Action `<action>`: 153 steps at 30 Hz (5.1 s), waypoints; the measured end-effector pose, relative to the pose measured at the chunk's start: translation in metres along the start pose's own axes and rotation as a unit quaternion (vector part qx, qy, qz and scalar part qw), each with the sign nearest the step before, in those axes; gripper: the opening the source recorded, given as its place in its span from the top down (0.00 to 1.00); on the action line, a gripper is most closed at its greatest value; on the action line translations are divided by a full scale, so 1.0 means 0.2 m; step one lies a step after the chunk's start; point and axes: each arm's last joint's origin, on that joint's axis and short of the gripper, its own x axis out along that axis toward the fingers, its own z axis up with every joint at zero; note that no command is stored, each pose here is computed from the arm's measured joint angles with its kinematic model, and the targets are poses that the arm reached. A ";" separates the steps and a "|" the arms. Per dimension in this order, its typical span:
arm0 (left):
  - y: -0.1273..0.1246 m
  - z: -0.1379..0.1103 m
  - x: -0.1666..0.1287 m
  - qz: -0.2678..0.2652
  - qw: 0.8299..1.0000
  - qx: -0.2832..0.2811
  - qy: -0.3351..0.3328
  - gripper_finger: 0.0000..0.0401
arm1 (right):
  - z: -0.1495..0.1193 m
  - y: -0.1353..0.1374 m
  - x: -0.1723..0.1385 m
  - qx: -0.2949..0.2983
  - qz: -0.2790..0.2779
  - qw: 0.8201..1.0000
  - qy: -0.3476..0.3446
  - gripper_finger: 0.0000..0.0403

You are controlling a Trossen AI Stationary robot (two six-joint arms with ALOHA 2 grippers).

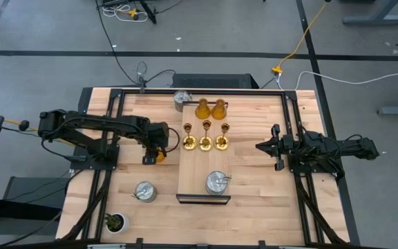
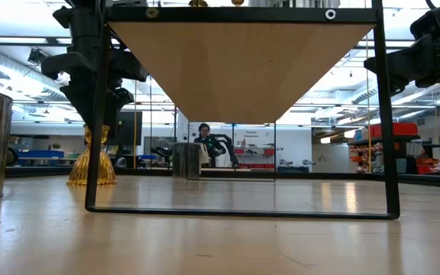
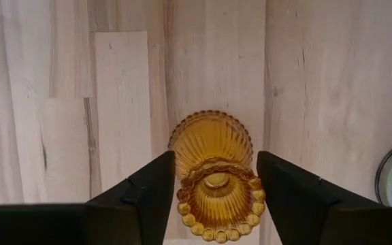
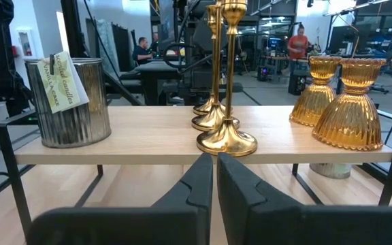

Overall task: Pick & Place candle stick holders
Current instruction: Put the glass candle holder on the shelf aligned with the other glass candle holder

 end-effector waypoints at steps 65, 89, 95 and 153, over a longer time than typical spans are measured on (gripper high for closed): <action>0.03 0.07 -0.15 0.035 0.999 0.018 0.002 0.55 | 0.00 0.00 0.00 0.000 0.000 1.000 0.000 0.93; 0.10 0.05 -0.24 0.033 0.998 0.016 0.045 0.55 | 0.00 0.00 0.00 0.000 0.000 1.000 0.000 0.93; 0.16 0.10 -0.34 0.047 0.999 0.013 0.013 0.55 | 0.00 0.00 0.00 0.000 0.000 1.000 0.000 0.93; 0.46 0.38 -0.64 0.084 0.996 -0.035 -0.022 0.55 | 0.00 0.00 0.00 0.000 0.000 1.000 0.000 0.93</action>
